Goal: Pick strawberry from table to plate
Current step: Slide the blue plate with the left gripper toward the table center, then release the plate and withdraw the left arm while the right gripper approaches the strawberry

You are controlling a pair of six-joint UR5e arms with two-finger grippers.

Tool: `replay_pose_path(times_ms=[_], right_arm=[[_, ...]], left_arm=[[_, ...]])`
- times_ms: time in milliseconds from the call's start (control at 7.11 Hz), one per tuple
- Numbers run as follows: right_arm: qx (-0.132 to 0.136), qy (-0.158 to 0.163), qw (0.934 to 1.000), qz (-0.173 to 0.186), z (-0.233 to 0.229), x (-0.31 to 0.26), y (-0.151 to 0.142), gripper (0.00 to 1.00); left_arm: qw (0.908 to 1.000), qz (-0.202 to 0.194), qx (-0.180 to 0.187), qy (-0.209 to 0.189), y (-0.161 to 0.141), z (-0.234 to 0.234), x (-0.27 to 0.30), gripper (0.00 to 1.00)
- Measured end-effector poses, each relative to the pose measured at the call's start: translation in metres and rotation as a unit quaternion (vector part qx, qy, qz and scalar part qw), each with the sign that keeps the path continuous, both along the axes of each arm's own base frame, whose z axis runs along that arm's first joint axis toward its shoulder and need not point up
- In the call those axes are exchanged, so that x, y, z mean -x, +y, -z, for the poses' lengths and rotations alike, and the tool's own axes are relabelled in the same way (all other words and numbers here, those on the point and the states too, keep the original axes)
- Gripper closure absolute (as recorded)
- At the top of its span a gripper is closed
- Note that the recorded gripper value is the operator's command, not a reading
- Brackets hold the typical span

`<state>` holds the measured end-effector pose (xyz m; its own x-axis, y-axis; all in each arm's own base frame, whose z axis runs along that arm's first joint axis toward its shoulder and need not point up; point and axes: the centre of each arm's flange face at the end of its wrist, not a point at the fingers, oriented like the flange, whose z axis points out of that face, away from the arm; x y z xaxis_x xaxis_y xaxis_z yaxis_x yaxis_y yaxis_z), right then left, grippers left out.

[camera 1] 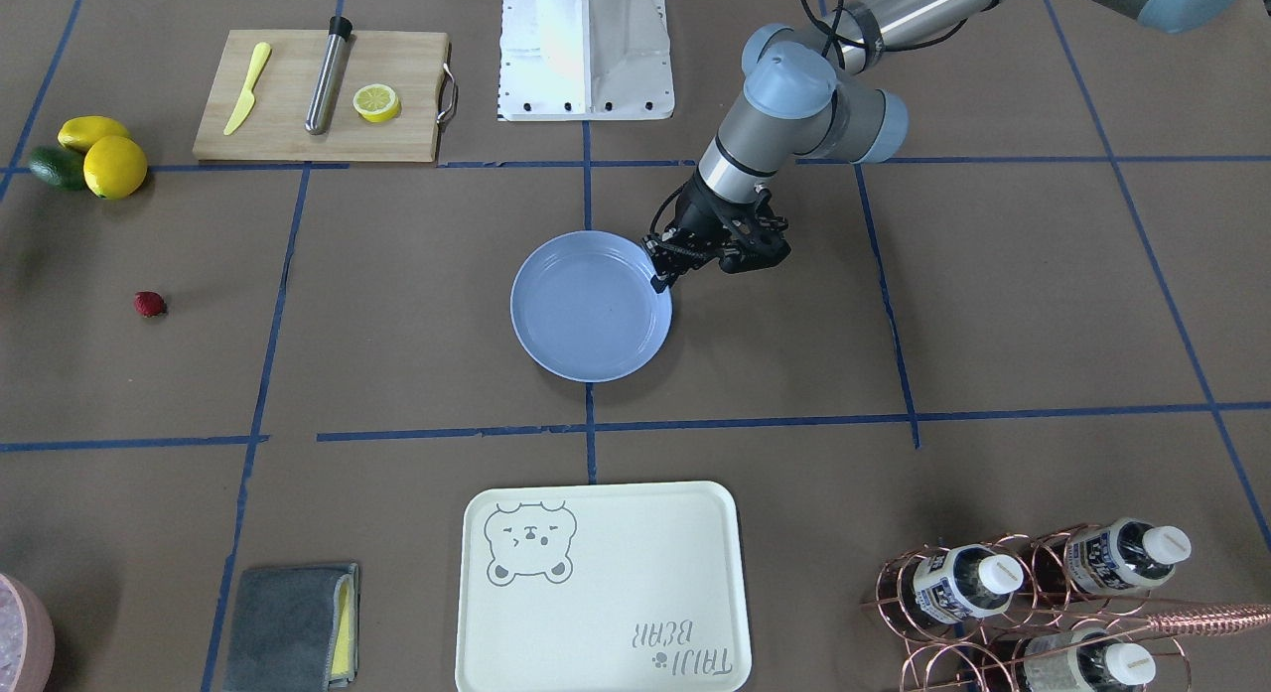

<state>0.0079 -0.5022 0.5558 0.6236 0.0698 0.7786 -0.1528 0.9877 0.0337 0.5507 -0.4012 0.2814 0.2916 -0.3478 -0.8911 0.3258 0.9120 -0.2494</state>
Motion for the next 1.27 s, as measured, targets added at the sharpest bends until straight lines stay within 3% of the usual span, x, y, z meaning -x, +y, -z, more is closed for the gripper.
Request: replay_pose_path(times_ms=[141, 281, 422, 844, 1266], right_arm=[[0.003, 0.003, 1.0, -0.002, 0.012, 0.013, 0.002, 0.0], [0.005, 0.009, 0.9999, -0.003, 0.025, 0.03, 0.007, 0.0], [0.008, 0.014, 0.9999, -0.001, 0.036, 0.047, 0.015, 0.0], [0.009, 0.0, 0.9999, -0.007, 0.046, 0.093, 0.046, 0.0], [0.014, 0.005, 0.9999, -0.006, 0.042, 0.142, 0.067, 0.0]], left_arm=[[1.0, 0.0, -0.002, -0.002, 0.002, -0.001, -0.002, 1.0], [1.0, 0.0, -0.004, -0.002, 0.003, -0.001, -0.002, 0.7], [1.0, 0.0, -0.005, -0.001, 0.004, 0.0, -0.002, 0.56], [0.9999, -0.002, -0.01, 0.003, 0.007, 0.006, 0.004, 0.0], [0.9987, -0.024, -0.035, -0.027, 0.004, 0.053, 0.051, 0.0]])
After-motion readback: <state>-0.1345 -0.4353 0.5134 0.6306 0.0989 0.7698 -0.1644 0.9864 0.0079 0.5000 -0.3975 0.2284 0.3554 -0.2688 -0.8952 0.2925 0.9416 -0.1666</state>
